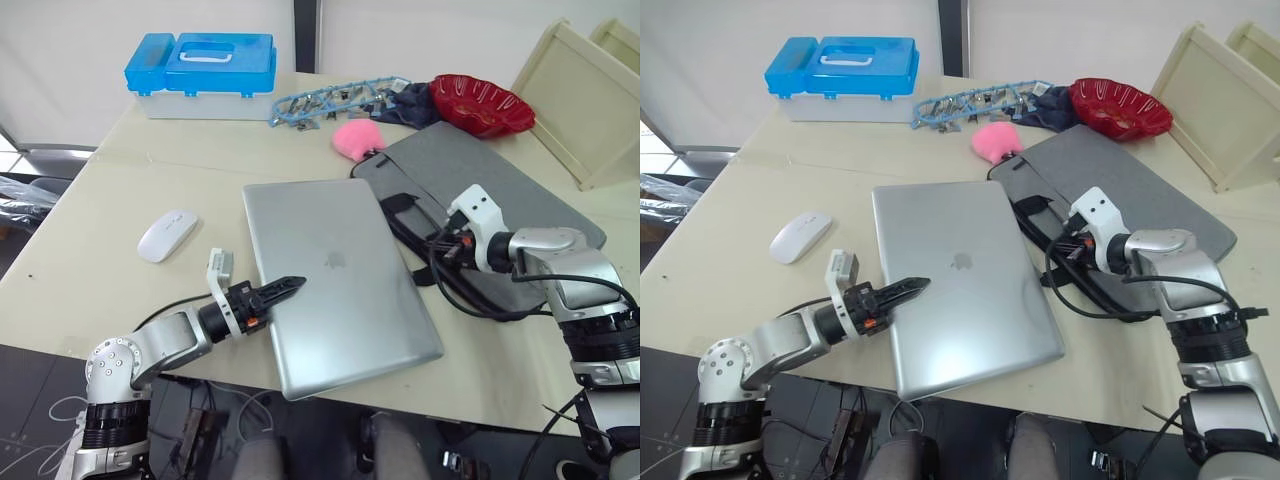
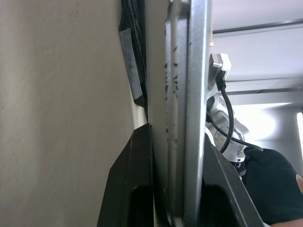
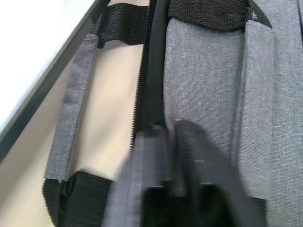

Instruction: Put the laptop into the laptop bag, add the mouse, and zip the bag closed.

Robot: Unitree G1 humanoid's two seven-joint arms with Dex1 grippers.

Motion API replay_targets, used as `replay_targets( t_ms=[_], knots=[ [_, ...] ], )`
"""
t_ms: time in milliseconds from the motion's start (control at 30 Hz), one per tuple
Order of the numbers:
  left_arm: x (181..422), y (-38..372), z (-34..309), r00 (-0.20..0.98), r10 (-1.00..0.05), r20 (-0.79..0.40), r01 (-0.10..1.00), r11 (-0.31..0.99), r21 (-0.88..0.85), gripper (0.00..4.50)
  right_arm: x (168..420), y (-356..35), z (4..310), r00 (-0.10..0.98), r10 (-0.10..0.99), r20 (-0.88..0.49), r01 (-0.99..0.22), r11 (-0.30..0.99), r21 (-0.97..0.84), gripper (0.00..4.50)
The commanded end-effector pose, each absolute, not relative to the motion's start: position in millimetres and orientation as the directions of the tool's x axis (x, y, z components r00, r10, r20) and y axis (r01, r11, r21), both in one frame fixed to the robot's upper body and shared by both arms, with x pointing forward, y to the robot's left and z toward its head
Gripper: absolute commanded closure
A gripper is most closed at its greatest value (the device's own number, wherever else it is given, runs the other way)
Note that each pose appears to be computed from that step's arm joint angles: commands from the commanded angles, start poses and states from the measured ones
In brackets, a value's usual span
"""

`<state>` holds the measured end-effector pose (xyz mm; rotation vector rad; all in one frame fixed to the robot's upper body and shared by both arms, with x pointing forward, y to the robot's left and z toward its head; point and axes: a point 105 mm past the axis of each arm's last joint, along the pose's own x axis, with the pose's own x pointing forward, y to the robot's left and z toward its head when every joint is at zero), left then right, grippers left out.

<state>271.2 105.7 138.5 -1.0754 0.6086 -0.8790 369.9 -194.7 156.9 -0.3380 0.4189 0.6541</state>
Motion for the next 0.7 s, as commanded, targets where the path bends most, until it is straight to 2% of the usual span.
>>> replay_targets(
  t_ms=[33, 167, 533, 700],
  knots=[
    [260, 100, 168, 0.461, -0.879, 0.123, 0.424, 0.096, -0.901, 4.07, 370, -197, 176, 0.733, 0.538, -0.416, -0.631, 0.766, -0.121, 4.47],
    [260, 100, 168, 0.458, -0.880, 0.121, 0.424, 0.097, -0.901, 4.07, 370, -203, 177, 0.738, 0.526, -0.423, -0.619, 0.776, -0.117, 4.47],
    [271, 89, 175, 0.431, -0.884, 0.181, 0.417, 0.017, -0.909, 4.07, 373, -200, 220, 0.757, 0.582, -0.299, -0.586, 0.806, 0.084, 4.47],
    [280, 87, 183, 0.443, -0.871, 0.214, 0.419, -0.010, -0.908, 4.07, 370, -198, 225, 0.757, 0.585, -0.291, -0.586, 0.805, 0.094, 4.47]
  ],
)
